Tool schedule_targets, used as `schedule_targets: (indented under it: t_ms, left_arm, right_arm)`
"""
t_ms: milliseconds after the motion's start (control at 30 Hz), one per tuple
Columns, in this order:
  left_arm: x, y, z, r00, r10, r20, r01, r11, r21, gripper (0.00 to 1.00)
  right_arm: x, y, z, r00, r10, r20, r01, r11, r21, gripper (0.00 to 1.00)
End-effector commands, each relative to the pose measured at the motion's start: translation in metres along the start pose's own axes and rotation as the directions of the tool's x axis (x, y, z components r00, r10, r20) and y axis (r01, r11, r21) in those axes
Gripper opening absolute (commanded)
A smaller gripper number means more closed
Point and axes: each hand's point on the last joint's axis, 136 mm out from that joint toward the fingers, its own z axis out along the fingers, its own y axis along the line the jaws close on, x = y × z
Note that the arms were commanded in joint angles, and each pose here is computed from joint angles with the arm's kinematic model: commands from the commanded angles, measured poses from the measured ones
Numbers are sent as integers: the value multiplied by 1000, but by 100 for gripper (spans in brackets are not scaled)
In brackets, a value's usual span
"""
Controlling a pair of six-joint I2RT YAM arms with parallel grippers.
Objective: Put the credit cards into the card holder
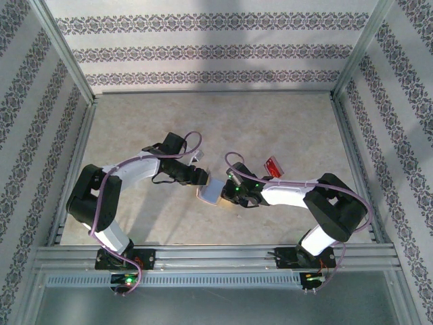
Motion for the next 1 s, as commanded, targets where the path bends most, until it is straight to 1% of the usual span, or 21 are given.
schedule_targets:
  t_ms: [0,133,267,367,500,633,733,833,967]
  left_arm:
    - [-3,-24,1,1000,21,23,-23,995,99,49]
    - [-1,-35,3,1000,26,3,-26,991,131,49]
    - [0,-35,12,1000,-9,-16,12,987,162,46]
    - [0,-39,14,1000,-9,-30,14,986,164,44]
    - [1,-47,20,999,-6,-45,15,979,203,42]
    - [2,-49,24,998,-9,-67,22,979,201,39]
    - [2,-51,28,997,-13,-72,28,975,221,38]
    - [5,-50,31,996,-7,-86,25,976,215,37]
    - [5,-47,35,996,-20,-92,40,974,221,36]
  right_arm:
    - [8,-11,5,1000,-5,-16,6,999,33,14]
    - [8,-10,4,1000,2,-14,-1,999,35,14]
    - [7,-13,6,1000,-1,-15,2,999,38,14]
    - [9,-13,5,1000,6,-16,-5,999,35,14]
    - [9,-17,4,1000,3,-9,-2,999,41,14]
    - [9,-18,1,1000,13,-5,-13,999,37,14]
    - [8,-18,0,1000,4,4,-4,999,36,14]
    - [9,-20,0,1000,13,-7,-13,999,44,14]
    - [7,-17,-3,1000,8,8,-8,999,31,14]
